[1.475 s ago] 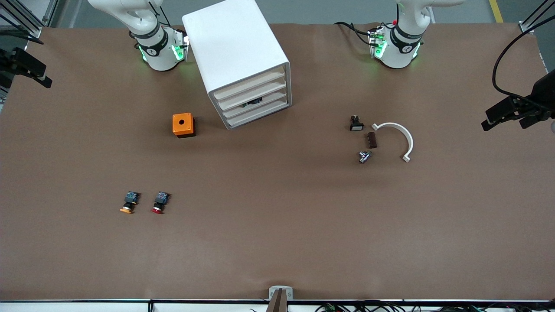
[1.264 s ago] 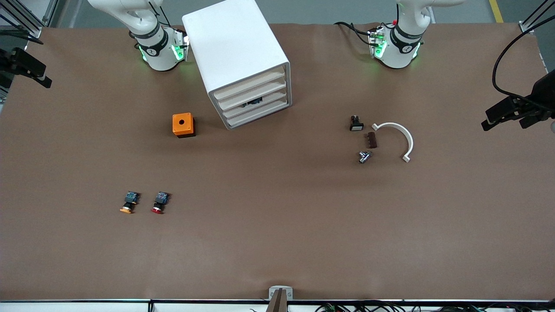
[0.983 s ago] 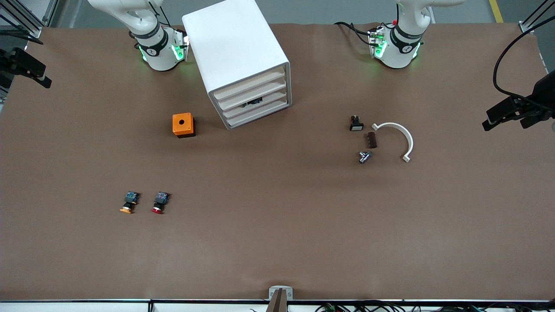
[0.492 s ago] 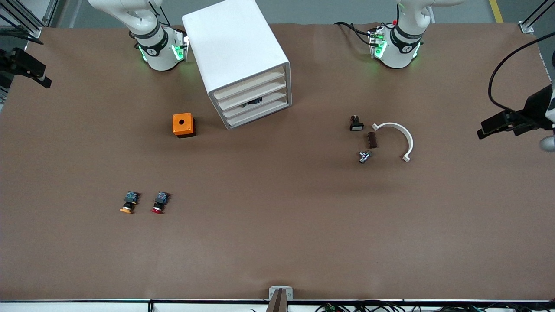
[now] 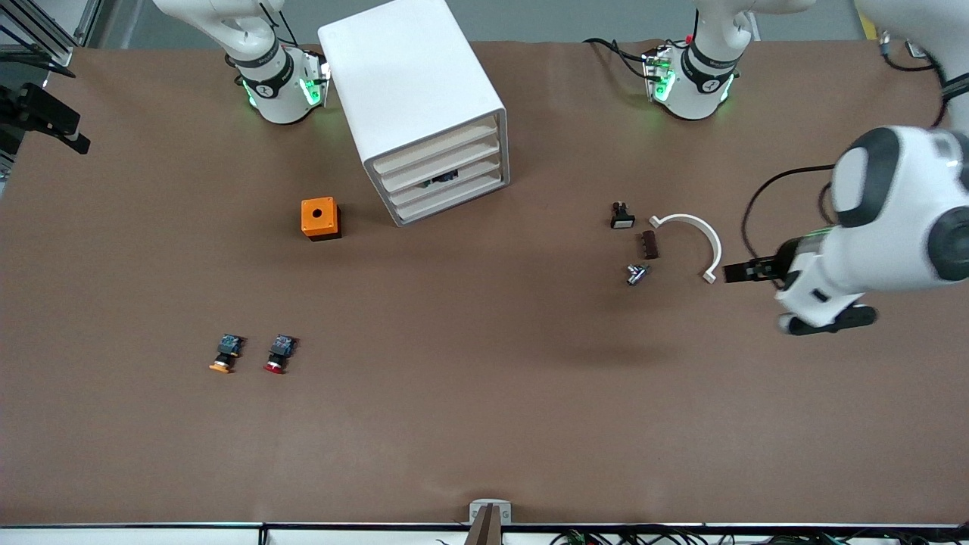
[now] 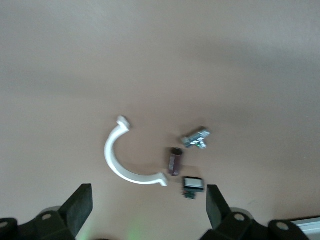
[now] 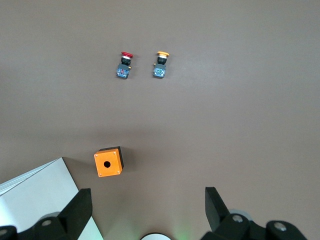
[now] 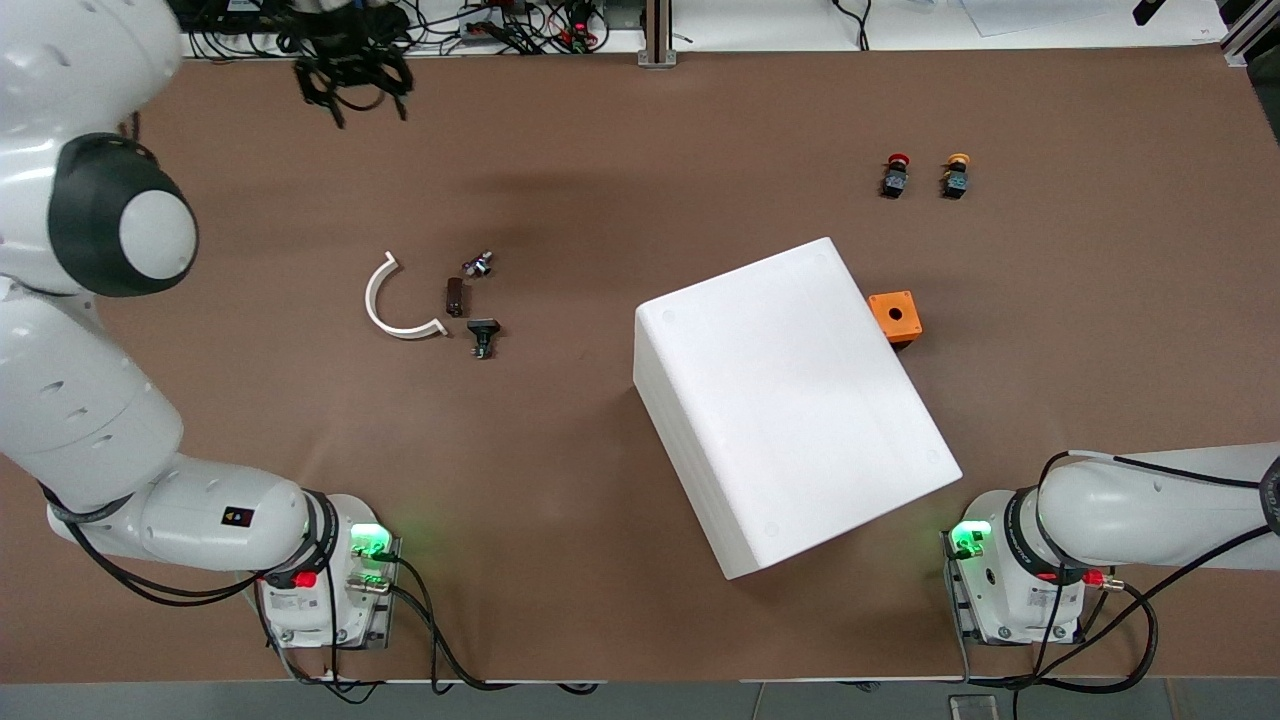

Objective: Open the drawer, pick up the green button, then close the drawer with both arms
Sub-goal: 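Reach the left gripper to the white cabinet's drawer handle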

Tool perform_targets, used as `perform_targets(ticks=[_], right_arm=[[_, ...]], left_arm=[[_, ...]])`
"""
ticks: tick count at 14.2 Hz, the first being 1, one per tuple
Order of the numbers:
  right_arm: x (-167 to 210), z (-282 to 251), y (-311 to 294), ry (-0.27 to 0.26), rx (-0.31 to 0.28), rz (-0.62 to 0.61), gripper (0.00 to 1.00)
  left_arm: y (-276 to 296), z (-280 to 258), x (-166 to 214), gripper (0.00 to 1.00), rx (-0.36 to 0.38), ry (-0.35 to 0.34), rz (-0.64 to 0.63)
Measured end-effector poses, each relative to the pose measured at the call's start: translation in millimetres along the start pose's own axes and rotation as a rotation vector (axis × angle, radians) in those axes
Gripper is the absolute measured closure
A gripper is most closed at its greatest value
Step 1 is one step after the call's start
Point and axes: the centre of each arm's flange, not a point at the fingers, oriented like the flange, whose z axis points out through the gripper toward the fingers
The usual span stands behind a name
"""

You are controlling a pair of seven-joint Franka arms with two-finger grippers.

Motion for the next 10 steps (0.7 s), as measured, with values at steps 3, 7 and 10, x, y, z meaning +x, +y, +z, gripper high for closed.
perform_targets(ticks=[3,7,10], right_arm=[[0,0,0,0.0,0.0,0.001,0.0],[0,0,3,0.0,-0.001,0.006,0.0],[0,0,4,0.0,-0.005,0.007,0.0]], left_arm=[[78,28,-16,0.0,-0.075,-0.087,-0.123],[164,69,-30,0.0,-0.152,-0.272,-0.481],[204,120,-33,0.0,-0.115,-0.455,-0.814]])
